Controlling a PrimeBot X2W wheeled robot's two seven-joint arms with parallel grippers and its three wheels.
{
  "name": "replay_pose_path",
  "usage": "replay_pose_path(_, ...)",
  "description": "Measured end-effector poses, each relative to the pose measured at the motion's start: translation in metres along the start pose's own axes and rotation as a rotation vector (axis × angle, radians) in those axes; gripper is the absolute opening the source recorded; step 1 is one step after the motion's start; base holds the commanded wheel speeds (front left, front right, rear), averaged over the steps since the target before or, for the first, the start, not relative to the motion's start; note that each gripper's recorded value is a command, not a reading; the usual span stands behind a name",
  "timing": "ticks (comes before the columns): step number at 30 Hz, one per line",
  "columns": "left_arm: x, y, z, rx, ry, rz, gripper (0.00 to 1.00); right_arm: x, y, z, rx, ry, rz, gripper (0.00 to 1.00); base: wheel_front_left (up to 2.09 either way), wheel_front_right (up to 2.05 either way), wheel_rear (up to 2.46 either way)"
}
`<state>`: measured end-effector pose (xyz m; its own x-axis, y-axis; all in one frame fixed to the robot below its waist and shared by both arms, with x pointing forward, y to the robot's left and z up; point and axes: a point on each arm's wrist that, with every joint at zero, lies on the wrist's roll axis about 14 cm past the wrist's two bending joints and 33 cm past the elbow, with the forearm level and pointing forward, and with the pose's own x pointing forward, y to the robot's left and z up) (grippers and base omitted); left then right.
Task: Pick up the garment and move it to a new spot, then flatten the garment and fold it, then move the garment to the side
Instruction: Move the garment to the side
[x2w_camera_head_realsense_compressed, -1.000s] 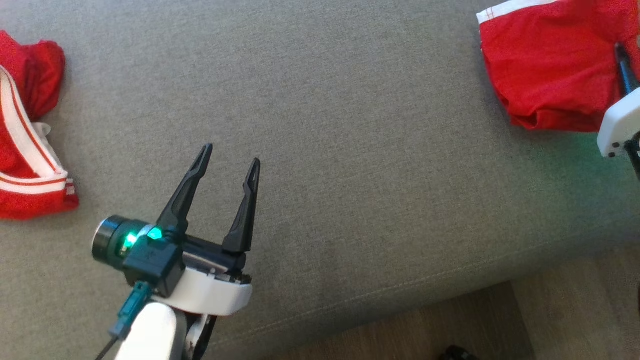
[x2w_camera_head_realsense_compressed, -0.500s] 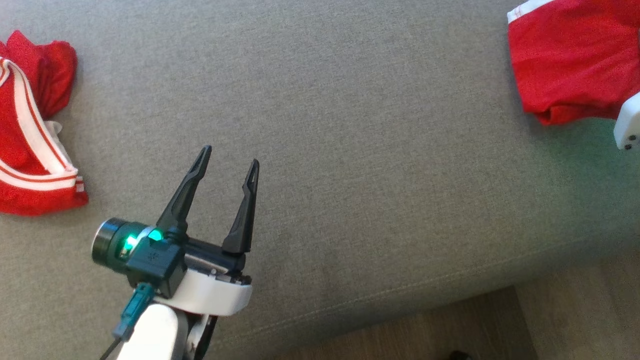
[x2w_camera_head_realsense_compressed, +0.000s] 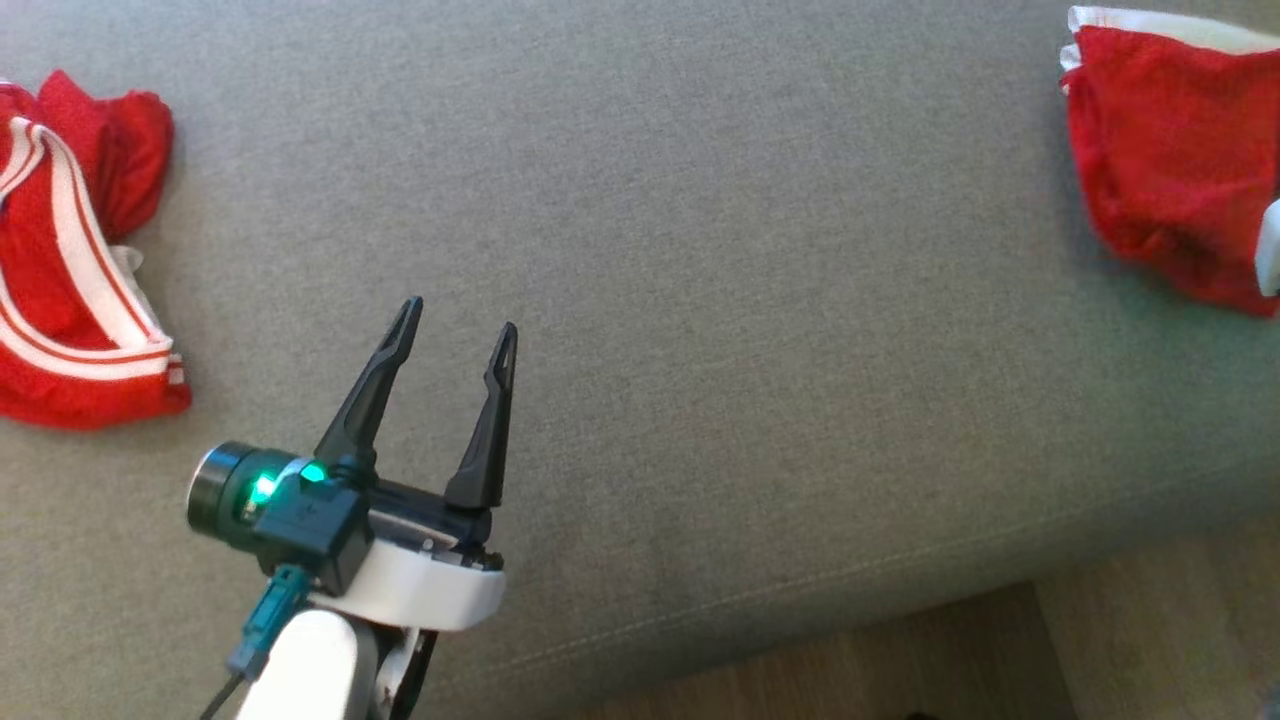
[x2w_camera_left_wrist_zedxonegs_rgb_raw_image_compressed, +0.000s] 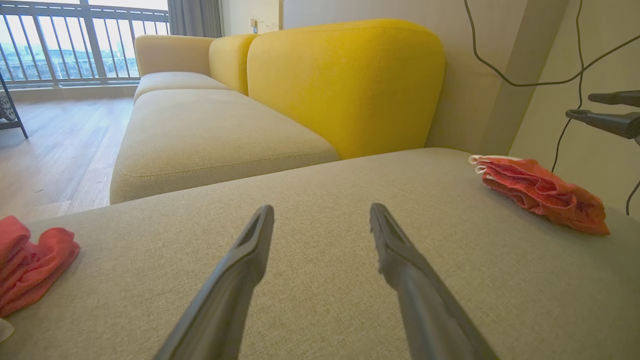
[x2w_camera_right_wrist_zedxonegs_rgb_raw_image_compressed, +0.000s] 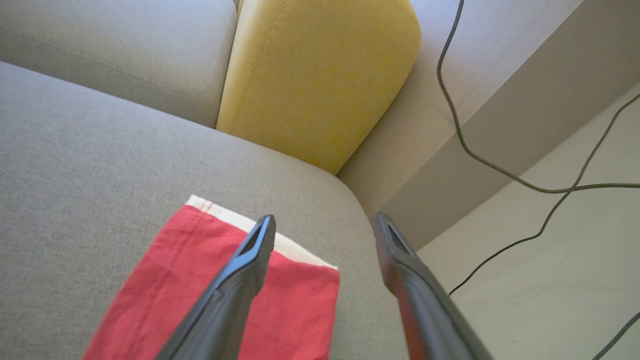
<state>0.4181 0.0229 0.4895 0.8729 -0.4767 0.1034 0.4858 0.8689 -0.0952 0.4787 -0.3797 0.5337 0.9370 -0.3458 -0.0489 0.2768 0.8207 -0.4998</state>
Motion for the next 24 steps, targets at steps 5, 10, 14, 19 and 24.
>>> replay_pose_path(5,-0.003,0.002,0.009,-0.002,-0.019,0.019,1.0,-0.014,0.03,0.019,0.051,-0.066,0.025,1.0,0.0,0.0,0.0)
replay_pose_path(10,-0.013,0.006,0.015,-0.004,-0.021,0.067,1.0,-0.04,0.085,0.036,0.198,-0.114,0.145,1.0,0.0,0.0,0.0)
replay_pose_path(14,-0.029,0.014,0.013,-0.012,0.0,0.136,1.0,-0.062,0.114,0.054,0.301,-0.179,0.241,1.0,0.0,0.0,0.0)
replay_pose_path(19,-0.05,0.034,0.02,-0.008,-0.002,0.252,1.0,-0.092,0.139,0.068,0.47,-0.246,0.327,1.0,0.0,0.0,0.0)
replay_pose_path(24,-0.083,0.05,0.027,-0.035,-0.009,0.368,1.0,-0.121,0.154,0.063,0.585,-0.243,0.373,1.0,0.0,0.0,0.0)
